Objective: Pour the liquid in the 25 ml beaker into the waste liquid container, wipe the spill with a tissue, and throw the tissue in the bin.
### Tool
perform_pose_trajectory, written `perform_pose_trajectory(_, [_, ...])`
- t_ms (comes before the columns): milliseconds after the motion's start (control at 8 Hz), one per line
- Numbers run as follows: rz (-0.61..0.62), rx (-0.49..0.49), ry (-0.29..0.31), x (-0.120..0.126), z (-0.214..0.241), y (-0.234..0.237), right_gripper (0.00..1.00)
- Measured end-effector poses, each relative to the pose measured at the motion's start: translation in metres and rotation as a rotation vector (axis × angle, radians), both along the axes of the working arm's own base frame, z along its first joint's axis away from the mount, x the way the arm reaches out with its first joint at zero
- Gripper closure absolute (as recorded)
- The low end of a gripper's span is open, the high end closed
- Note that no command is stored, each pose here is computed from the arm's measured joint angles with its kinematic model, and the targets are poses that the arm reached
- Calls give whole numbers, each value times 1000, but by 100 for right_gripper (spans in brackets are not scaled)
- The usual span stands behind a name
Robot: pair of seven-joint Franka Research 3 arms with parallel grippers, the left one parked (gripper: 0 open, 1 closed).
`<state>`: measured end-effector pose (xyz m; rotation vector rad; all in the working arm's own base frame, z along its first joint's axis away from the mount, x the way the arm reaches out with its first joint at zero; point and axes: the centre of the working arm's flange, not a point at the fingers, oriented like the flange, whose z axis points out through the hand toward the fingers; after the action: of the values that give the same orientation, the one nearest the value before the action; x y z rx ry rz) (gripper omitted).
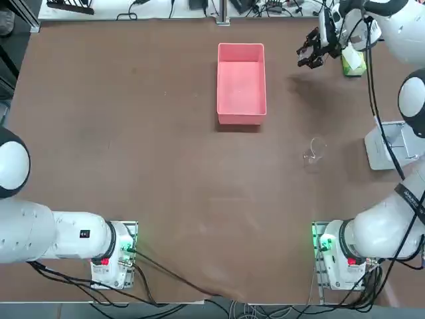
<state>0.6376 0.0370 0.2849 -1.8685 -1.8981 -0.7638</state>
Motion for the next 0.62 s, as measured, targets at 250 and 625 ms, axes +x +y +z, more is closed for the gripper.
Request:
perform_pose_trajectory(250, [-14, -34, 13, 6, 21, 26, 53])
perform_pose_trajectory(625, [-20, -82, 56, 9, 41, 80, 53])
